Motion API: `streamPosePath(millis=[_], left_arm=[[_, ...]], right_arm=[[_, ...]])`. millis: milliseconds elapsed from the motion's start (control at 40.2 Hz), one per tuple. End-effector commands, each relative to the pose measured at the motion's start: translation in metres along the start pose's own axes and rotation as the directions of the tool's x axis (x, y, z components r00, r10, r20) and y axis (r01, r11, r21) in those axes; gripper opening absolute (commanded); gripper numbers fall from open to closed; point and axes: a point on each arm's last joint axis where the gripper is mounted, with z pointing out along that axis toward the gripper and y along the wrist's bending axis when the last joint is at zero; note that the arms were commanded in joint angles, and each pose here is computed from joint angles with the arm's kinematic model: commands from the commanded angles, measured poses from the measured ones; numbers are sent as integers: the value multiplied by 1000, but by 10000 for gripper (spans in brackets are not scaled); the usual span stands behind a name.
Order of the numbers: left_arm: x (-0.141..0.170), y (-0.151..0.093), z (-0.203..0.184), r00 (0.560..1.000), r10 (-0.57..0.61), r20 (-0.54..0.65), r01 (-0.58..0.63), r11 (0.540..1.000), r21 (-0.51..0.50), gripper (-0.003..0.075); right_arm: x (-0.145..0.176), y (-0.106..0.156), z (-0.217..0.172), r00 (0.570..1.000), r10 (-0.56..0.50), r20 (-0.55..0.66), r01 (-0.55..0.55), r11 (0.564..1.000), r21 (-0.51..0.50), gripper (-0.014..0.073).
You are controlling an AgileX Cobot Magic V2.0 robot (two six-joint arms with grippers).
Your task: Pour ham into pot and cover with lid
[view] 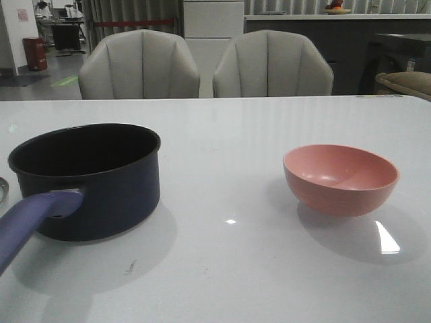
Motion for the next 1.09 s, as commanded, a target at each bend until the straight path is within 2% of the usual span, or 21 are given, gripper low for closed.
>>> streamPosePath(millis=[0, 100, 224, 398, 697, 846, 1070], left_arm=[[-17, 1, -2, 994, -6, 105, 7, 1000, -11, 571], [-17, 1, -2, 994, -6, 105, 7, 1000, -11, 571], [-17, 1, -2, 994, -6, 105, 7, 1000, -11, 571], [-16, 1, -1, 995, -6, 100, 7, 1000, -10, 571], [-7, 1, 2, 997, -14, 72, 15, 1000, -11, 571], [-20, 3, 10, 997, -59, 49, 60, 998, -30, 574], [-51, 15, 41, 995, -98, -36, 93, 987, -132, 576]], right_arm=[[-1, 1, -30, 983, -7, 186, 2, 1000, 23, 381], [25, 3, -54, 966, -8, 257, -1, 999, 36, 381], [55, 5, -79, 926, 11, 377, -30, 998, 47, 381], [89, 7, -89, 904, 41, 426, -63, 997, 38, 381], [126, 10, -74, 947, 50, 318, -62, 998, 29, 381], [135, 10, -70, 958, 52, 282, -61, 998, 26, 381], [140, 11, -68, 963, 53, 266, -62, 998, 25, 381]])
